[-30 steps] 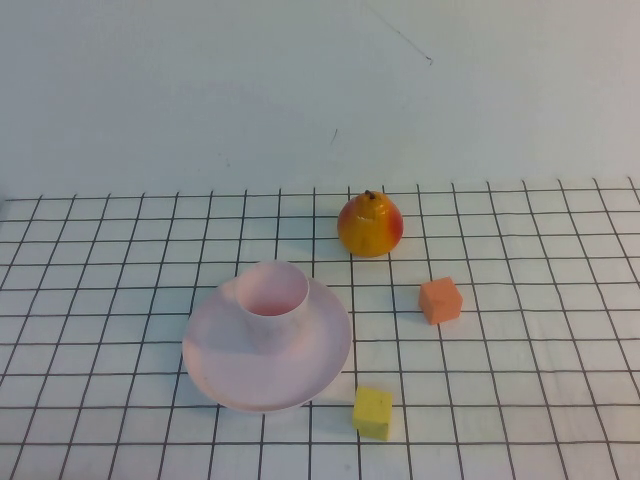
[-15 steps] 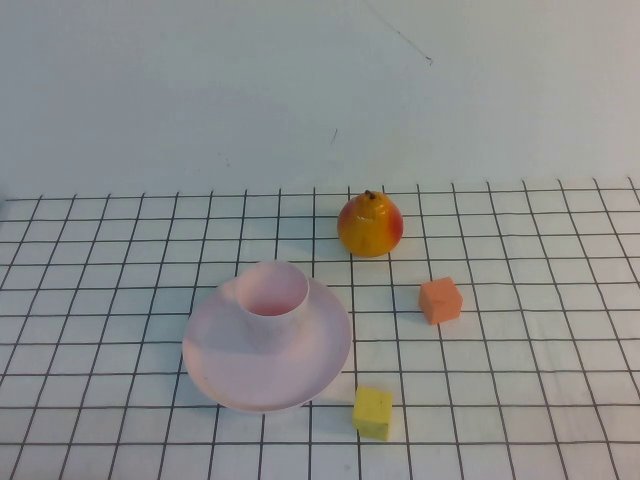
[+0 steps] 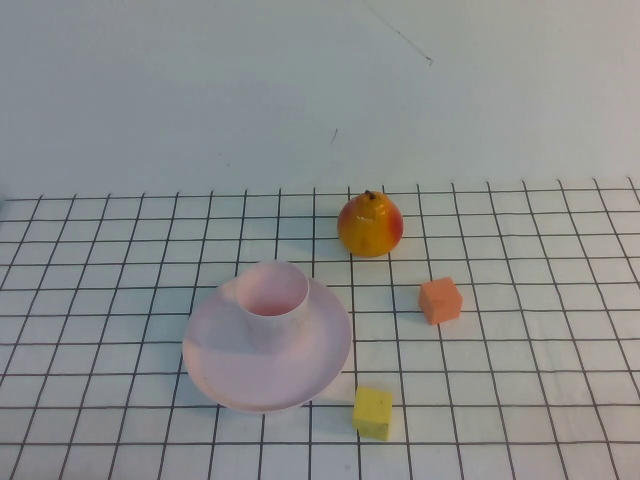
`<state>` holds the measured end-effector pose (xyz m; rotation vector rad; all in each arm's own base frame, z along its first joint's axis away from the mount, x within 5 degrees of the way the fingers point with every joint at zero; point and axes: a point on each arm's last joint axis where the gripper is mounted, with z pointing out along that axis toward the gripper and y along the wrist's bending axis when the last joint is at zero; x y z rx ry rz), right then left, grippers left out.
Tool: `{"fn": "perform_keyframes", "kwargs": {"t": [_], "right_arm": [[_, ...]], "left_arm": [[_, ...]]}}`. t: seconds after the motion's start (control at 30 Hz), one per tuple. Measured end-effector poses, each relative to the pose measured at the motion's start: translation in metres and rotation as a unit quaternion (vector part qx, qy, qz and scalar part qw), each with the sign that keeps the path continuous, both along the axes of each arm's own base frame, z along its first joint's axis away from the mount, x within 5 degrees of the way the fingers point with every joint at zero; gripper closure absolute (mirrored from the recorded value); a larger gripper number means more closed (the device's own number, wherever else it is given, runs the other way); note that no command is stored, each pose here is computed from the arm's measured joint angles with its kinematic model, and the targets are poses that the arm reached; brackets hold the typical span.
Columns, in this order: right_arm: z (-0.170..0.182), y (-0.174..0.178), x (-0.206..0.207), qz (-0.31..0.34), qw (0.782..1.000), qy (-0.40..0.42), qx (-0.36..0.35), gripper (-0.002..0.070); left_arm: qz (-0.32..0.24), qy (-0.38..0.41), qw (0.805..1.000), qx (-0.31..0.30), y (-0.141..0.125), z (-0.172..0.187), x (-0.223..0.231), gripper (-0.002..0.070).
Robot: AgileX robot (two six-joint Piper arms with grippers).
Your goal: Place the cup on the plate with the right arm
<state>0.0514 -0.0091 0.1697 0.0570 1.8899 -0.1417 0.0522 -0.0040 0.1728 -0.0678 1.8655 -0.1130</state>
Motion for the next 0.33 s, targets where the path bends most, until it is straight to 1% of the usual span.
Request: {"fn": "perform_keyframes", "kwargs": {"t": [0.33], "right_arm": [[0.0004, 0.0016, 0.0003, 0.018, 0.999, 0.001, -0.028, 0.0678]], "left_arm": [[0.000, 0.000, 1.000, 0.000, 0.0000, 0.0000, 0.0000, 0.0678]]}}
